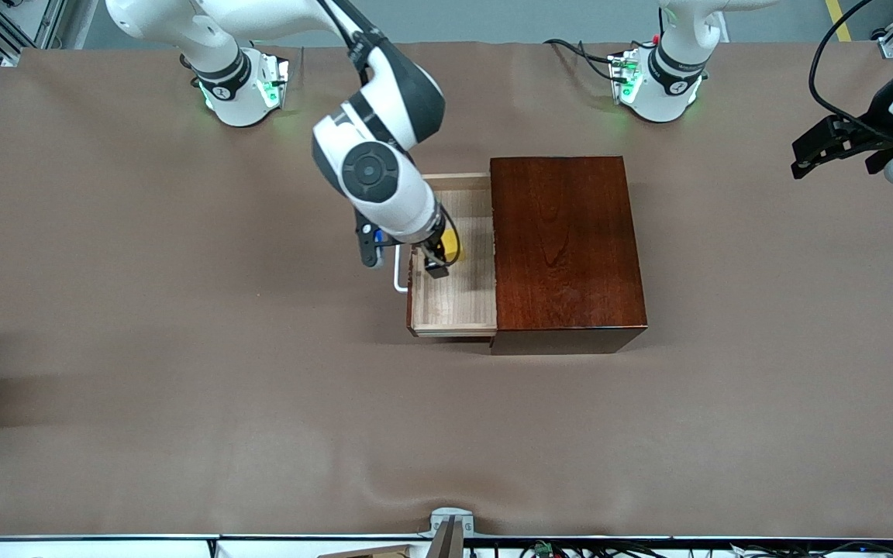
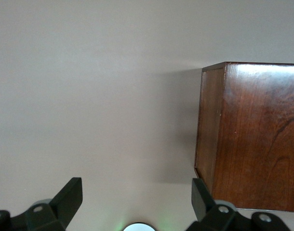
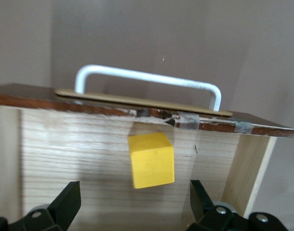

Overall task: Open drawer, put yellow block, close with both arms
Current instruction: 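Open the right gripper to drop the cube into the drawer, then withdraw the right gripper while the left gripper moves toward the drawer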

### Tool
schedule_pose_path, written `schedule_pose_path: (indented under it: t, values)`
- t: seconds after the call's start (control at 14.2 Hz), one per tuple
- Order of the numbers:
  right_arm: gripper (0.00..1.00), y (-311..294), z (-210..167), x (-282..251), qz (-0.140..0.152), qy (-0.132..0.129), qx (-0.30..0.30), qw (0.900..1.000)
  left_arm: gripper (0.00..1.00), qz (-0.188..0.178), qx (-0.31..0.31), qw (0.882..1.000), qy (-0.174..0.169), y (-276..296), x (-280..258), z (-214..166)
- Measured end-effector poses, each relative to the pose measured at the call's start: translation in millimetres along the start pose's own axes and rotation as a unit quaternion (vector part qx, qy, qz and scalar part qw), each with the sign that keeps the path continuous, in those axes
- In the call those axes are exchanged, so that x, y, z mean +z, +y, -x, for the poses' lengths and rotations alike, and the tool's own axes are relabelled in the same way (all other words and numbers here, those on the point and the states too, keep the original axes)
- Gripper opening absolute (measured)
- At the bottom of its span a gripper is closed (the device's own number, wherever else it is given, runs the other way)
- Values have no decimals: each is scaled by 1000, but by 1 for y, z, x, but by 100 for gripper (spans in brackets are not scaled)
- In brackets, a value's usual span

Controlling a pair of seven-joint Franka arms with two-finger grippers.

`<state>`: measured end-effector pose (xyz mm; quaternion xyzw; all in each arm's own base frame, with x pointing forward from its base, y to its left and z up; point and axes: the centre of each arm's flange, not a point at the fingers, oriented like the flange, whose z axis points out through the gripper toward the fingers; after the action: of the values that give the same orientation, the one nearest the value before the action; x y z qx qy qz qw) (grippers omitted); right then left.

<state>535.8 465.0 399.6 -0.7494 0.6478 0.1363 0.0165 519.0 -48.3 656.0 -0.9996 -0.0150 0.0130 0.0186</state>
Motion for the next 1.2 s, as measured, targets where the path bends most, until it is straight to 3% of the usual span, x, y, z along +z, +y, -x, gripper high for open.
schedule_pose_path:
  t: [0.35,0.57,0.71,0.99,1.2]
  values:
    - [100,-17,-24,-41,-7,-7,-11,1000,100,0,-2,1000,0,-2,0,0]
    - [100,-24,-42,-60,-6,13,-82,997,100,0,-2,1000,0,-2,0,0]
    - [100,-27,-52,-70,-17,36,-97,994,100,0,-2,1000,0,-3,0,0]
    - [100,-37,-91,-115,-40,36,-132,990,100,0,-2,1000,0,-3,0,0]
    - [100,-37,-126,-139,-29,36,-165,985,100,0,-1,1000,1,-1,-1,0]
